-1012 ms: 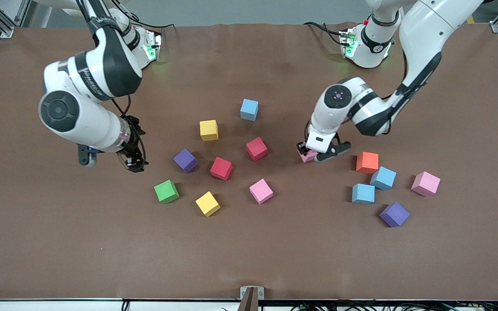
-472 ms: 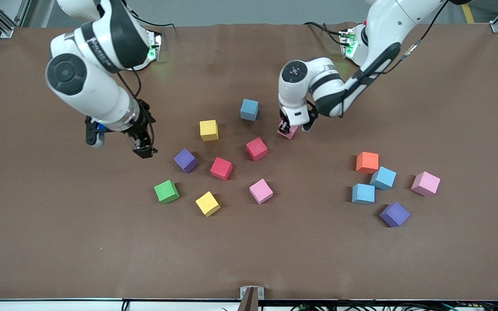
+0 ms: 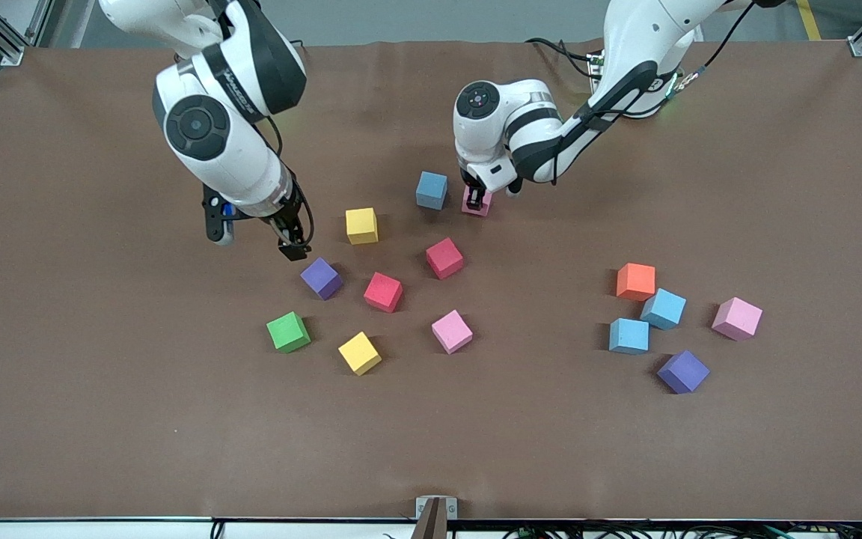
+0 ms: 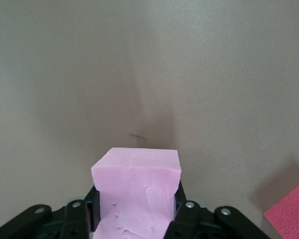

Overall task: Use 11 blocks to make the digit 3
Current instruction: 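Carry the pink cube toward the blue cube while the right gripper grasps yellow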

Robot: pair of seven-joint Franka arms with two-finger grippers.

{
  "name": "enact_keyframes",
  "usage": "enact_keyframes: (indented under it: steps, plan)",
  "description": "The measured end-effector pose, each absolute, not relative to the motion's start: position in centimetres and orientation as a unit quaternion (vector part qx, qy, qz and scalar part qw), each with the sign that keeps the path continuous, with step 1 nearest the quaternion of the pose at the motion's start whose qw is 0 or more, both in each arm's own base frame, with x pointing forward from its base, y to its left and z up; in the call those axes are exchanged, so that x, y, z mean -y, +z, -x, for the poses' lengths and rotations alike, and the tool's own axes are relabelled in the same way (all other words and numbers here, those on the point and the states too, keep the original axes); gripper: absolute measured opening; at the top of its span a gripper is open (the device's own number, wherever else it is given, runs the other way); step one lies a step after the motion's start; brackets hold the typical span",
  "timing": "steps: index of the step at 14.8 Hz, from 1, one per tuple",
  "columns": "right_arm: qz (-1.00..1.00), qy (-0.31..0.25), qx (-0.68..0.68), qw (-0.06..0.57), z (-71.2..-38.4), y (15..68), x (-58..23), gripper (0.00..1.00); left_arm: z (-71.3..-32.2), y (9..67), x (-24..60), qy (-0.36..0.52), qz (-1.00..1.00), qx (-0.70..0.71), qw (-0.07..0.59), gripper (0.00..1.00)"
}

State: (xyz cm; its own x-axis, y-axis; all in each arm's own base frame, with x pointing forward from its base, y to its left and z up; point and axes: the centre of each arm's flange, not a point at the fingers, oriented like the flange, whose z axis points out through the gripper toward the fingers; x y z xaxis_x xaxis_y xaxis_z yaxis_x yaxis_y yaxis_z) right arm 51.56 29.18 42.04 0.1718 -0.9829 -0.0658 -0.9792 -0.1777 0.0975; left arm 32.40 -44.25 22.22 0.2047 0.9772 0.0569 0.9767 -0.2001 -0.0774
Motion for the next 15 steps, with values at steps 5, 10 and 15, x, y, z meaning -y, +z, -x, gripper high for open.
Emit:
enact_keyframes:
  steps: [5,10,15]
  plan:
    - [-0.778,-0.045,0.626,0.012,-46.2,33.3,-31.8,1.00,-34.0,20.9,45.9,-0.001,0.751,0.657,0.056,0.56]
    - [-0.793,-0.045,0.606,0.032,-41.0,30.0,-35.0,1.00,-33.5,20.2,47.3,-0.013,0.752,0.656,0.063,0.56]
    - [-0.785,-0.036,0.618,0.020,-40.5,27.4,-34.7,1.00,-33.2,20.2,47.9,-0.008,0.749,0.660,0.064,0.56]
